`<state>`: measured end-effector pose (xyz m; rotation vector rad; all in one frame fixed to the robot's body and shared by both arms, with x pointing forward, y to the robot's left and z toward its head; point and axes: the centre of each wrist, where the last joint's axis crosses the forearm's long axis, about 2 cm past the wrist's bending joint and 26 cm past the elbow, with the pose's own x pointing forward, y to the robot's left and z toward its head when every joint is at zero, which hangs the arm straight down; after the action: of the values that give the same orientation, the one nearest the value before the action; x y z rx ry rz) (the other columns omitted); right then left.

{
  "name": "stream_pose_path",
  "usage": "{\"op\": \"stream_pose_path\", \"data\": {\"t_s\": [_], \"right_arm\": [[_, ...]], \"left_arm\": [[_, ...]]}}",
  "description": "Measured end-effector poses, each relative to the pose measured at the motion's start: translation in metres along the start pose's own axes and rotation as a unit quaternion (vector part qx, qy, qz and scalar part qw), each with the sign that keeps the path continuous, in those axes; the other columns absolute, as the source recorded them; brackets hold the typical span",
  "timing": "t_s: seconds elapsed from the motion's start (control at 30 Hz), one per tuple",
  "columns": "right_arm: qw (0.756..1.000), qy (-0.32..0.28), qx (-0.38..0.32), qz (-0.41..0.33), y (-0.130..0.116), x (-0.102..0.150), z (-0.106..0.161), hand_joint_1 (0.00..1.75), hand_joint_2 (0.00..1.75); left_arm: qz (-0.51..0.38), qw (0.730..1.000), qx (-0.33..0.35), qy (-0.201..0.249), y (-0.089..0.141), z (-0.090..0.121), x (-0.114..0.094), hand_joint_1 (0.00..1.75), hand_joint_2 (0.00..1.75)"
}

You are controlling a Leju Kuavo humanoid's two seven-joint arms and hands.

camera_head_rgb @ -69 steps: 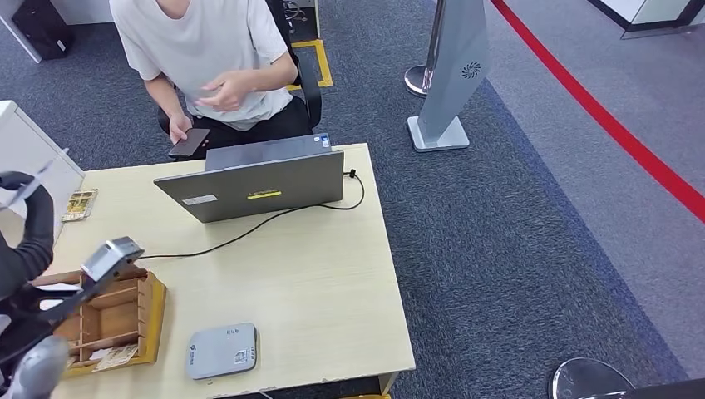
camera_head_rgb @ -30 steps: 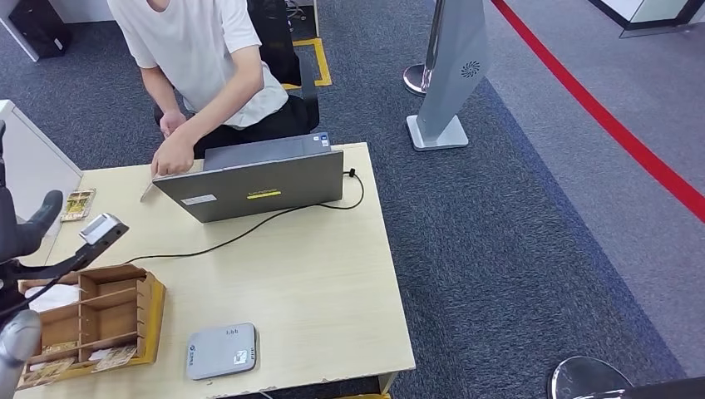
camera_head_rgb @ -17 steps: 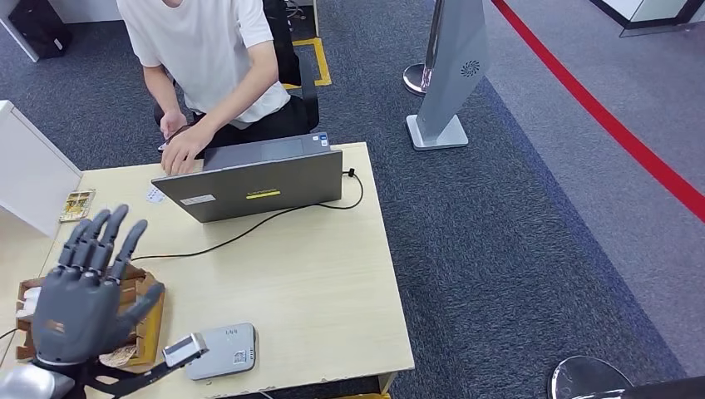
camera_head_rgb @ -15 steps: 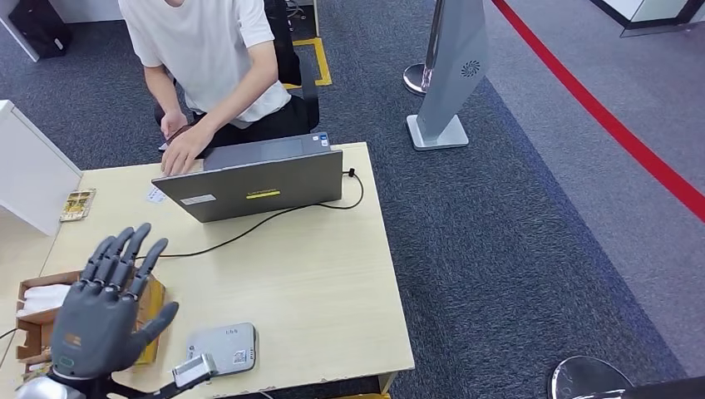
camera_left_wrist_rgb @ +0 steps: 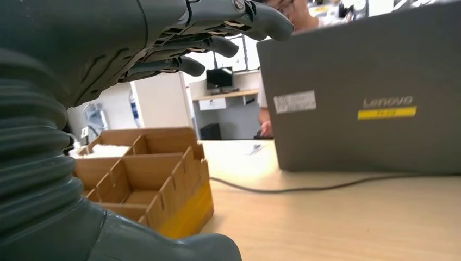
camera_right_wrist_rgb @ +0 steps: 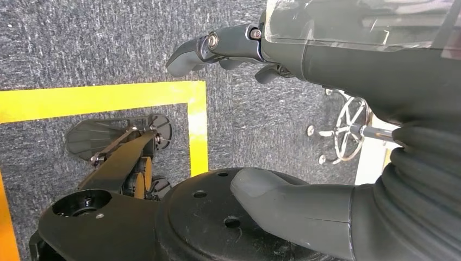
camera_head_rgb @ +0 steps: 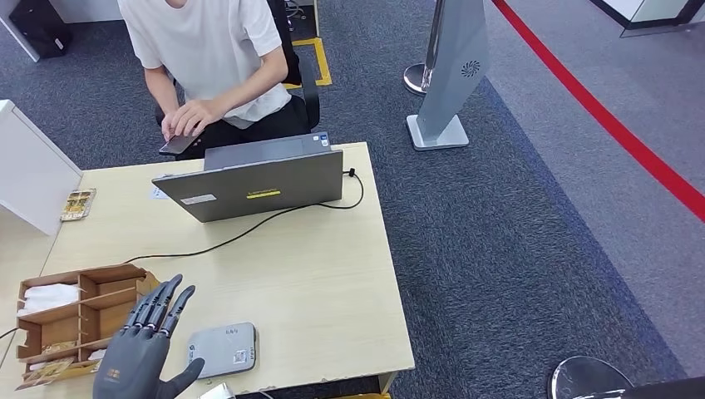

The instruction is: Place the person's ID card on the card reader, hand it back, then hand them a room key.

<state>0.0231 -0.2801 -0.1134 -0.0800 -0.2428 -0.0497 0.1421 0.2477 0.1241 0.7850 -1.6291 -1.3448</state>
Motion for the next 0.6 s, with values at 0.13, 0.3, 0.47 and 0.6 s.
{"op": "stream_pose_path", "data": {"t_s": [0.13,0.3,0.47,0.6], "right_arm": [[1.0,0.003,-0.001,0.0,0.0,0.0,0.0,0.0,1.75],[1.0,0.007,-0.004,-0.001,-0.001,0.001,0.0,0.0,1.75],[1.0,0.011,-0.008,-0.002,-0.002,0.0,0.0,0.0,1.75],[1.0,0.013,-0.011,-0.003,-0.002,0.0,0.0,0.0,1.75]], "left_arm": [[-0.002,1.0,-0.013,0.025,-0.008,0.002,0.0,0.0,1.75],[-0.007,0.997,-0.018,0.079,-0.018,0.006,0.002,0.0,1.75],[0.001,0.993,-0.029,0.116,-0.025,0.013,0.003,0.0,1.75],[0.009,0.99,-0.035,0.134,-0.029,0.018,0.003,0.0,1.75]]}}
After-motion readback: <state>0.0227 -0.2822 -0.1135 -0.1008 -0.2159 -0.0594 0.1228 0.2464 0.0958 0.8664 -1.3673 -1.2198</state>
